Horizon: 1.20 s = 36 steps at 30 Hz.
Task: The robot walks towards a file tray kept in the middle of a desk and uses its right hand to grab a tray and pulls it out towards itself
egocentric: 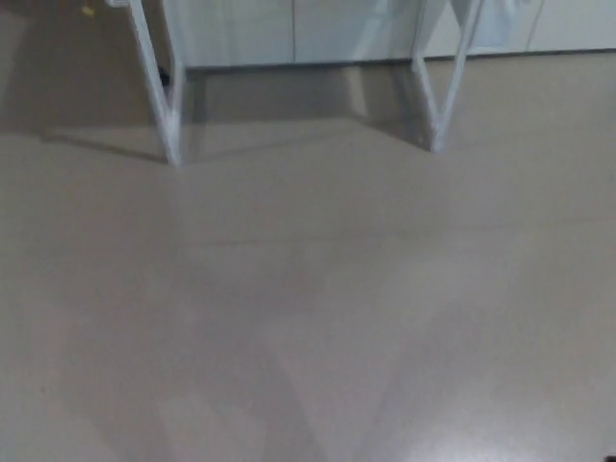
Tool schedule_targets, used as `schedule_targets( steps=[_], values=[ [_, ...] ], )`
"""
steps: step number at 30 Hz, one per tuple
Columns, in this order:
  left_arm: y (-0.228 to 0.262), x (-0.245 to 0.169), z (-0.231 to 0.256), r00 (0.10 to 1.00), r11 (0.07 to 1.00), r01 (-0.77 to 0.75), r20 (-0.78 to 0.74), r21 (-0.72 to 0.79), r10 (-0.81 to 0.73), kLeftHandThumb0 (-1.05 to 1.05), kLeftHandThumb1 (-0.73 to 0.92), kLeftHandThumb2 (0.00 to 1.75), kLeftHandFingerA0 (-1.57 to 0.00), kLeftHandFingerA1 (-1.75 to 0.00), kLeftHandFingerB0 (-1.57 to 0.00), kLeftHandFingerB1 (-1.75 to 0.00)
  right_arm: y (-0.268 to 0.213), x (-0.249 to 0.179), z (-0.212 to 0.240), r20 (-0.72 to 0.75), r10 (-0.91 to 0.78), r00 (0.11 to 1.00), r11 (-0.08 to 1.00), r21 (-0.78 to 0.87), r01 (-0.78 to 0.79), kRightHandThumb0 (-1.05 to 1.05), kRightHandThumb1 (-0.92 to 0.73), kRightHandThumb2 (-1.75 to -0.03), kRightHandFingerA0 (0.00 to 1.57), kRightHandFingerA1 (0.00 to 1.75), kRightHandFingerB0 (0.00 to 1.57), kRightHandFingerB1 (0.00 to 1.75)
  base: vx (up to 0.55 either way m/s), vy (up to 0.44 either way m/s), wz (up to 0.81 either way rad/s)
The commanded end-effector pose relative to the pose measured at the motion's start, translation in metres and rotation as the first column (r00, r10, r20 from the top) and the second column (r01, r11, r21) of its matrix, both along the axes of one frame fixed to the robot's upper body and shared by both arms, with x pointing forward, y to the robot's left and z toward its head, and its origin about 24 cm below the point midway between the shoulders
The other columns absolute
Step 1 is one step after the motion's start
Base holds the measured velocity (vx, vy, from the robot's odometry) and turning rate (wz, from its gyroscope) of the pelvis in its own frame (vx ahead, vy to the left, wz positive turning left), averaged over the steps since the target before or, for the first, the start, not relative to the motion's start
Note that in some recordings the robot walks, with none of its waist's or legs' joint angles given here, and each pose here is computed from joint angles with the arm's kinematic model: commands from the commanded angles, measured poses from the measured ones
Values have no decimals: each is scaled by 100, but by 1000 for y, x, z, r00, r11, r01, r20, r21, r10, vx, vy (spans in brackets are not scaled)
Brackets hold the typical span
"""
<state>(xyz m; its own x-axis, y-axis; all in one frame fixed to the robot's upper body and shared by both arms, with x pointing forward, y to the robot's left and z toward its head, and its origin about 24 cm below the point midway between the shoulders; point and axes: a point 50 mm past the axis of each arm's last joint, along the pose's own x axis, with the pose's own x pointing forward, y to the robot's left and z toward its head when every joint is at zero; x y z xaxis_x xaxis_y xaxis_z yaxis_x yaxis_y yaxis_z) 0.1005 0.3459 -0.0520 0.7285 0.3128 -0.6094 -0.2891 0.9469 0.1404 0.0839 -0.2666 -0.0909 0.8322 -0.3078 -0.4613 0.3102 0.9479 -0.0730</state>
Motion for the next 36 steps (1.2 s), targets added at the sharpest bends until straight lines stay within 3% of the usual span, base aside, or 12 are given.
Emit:
schedule_targets(
  steps=[1, 17, 36],
  values=[
    [4, 0, 6, 1000, 999, 5, 30, 40, -7, -17, 62, 58, -38, -37, -37, -34, -2, 0, 3, 21, -17, 1000, 1000, -7, 17, -5, -48, -52, 71, 66, 50, 52, 215, -151, -11],
    [5, 1, 9, 1000, 998, 21, 22, 59, -22, -17, 62, 58, -41, -38, -38, -35, -1, -2, 0, -10, -3, 1000, 999, -38, 3, -9, -48, -54, 70, 63, 51, 51, 333, 96, -13],
    [5, -27, -2, 998, 997, 48, -50, 68, -45, -21, 63, 57, -41, -36, -40, -34, -1, -34, -6, -62, -6, 998, 1000, -30, 4, -11, -48, -53, 76, 66, 54, 51, 448, -34, 18]
  ],
)
